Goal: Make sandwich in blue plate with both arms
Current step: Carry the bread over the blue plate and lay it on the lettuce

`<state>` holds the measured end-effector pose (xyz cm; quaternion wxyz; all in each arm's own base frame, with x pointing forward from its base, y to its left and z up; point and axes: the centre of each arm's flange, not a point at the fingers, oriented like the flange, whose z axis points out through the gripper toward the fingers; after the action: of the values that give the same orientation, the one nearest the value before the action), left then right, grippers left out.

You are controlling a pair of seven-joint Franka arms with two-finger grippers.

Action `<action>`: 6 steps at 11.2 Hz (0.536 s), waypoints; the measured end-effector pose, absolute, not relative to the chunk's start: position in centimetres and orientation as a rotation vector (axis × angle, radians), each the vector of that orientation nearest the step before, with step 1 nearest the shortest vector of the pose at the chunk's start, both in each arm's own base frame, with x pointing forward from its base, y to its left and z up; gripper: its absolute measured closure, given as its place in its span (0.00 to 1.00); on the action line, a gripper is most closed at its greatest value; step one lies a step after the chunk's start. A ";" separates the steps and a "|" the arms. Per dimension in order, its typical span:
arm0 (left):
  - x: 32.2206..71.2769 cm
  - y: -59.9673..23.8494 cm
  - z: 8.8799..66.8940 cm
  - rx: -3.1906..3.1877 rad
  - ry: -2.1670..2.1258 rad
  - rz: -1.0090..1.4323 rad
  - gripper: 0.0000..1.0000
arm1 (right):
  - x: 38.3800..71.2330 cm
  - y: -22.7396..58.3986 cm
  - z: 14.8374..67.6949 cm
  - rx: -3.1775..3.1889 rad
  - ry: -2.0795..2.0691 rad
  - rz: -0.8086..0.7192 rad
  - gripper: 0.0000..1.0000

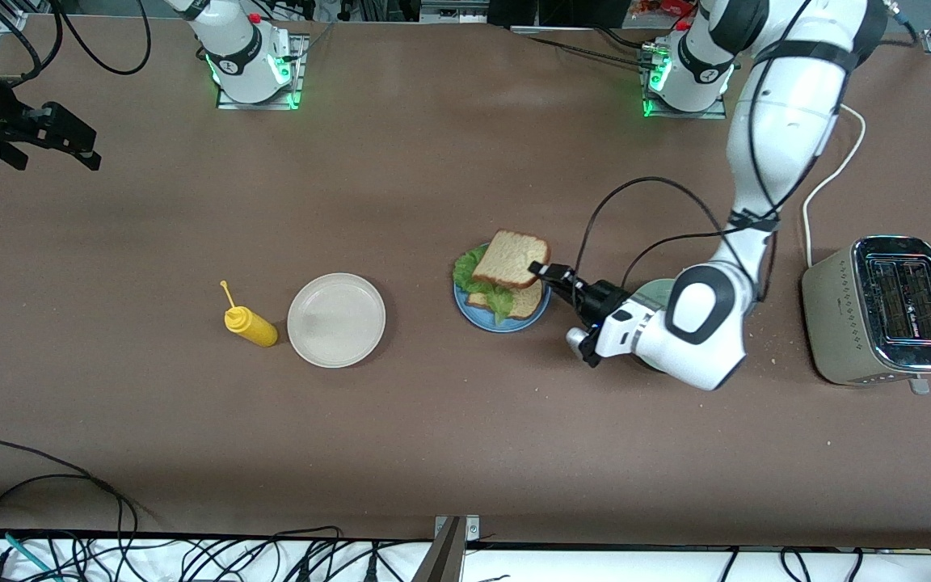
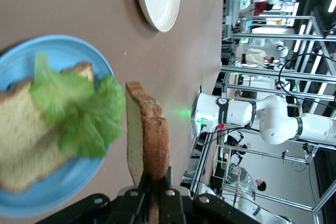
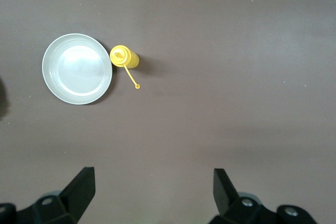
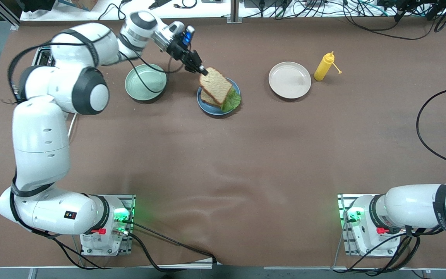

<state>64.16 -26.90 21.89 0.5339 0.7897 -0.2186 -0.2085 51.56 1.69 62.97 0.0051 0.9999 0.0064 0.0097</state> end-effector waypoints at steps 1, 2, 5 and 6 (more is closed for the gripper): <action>63.8 -28.0 19.5 1.845 -0.533 -0.445 0.92 | 51.6 1.7 63.0 3.131 0.020 0.030 0.00; 63.4 -28.5 17.7 1.831 -0.550 -0.410 0.92 | 51.6 1.7 63.0 3.131 0.020 0.031 0.00; 63.4 -27.9 15.6 1.835 -0.580 -0.354 0.78 | 51.6 1.7 63.0 3.131 0.020 0.031 0.00; 63.7 -27.4 15.7 1.841 -0.583 -0.342 0.65 | 51.6 1.7 63.0 3.131 0.020 0.031 0.00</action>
<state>63.70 -27.36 15.71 0.5568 0.7798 -0.2468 -0.1447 51.56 1.68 62.99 0.0050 0.9999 0.0063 0.0098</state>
